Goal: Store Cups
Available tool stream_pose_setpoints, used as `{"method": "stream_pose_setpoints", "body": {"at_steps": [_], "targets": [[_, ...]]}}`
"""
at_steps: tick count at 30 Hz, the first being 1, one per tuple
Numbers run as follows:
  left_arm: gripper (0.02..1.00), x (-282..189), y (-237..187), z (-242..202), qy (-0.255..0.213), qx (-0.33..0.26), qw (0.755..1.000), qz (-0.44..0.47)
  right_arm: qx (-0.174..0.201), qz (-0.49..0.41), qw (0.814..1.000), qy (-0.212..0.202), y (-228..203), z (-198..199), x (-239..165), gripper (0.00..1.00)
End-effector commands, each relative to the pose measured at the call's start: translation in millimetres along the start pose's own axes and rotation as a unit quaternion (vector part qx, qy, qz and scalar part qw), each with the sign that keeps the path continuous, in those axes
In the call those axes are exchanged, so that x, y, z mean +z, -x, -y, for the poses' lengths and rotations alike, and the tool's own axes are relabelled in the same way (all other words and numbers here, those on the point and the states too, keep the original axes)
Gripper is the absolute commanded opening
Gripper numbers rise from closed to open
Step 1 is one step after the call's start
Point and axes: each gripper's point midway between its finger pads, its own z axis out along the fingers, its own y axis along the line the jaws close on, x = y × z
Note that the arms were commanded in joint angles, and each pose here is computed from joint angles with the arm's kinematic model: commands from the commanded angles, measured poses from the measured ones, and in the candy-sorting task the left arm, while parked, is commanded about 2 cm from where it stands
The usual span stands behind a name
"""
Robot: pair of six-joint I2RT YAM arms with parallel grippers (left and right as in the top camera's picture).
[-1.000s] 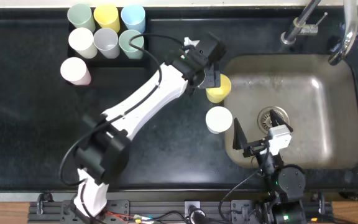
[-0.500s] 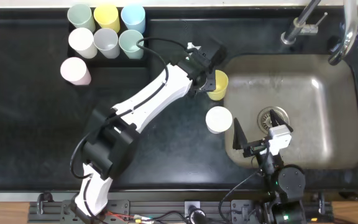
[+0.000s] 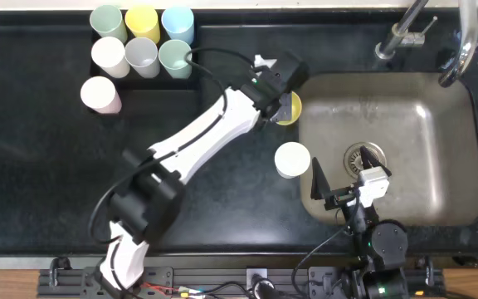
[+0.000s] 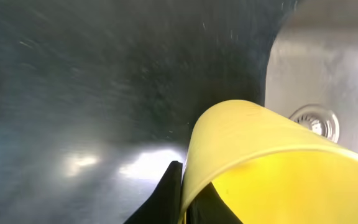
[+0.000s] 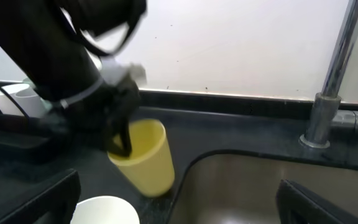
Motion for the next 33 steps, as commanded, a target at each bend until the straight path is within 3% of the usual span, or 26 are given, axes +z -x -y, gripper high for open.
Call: {"method": "stream_pose_setpoints", "body": {"at_steps": [1,6,11,21,26,33], "targets": [[0.047,-93.4,54.4,-28.6,0.019,-0.037,0.991,0.124,-0.002,0.002,1.0,-0.007,-2.6,3.1,0.1,0.998],[0.042,-155.5,77.0,-103.9,0.074,-0.104,0.977,0.168,-0.002,0.002,1.0,-0.007,-2.6,3.1,0.1,0.998],[0.04,-189.6,71.5,-184.1,0.105,-0.198,0.961,0.164,-0.002,0.002,1.0,-0.007,-2.6,3.1,0.1,0.998],[0.034,-139.8,17.0,-285.3,0.139,-0.33,0.931,0.063,-0.002,0.002,1.0,-0.007,-2.8,3.1,0.2,0.998],[0.034,-125.8,3.8,-300.6,0.167,-0.43,0.885,0.064,-0.002,0.002,1.0,-0.007,-2.6,3.1,0.1,0.998],[0.034,-109.5,17.6,-295.2,0.151,-0.562,0.806,0.108,-0.002,0.002,1.0,-0.007,-2.6,3.1,0.1,0.998]]}}
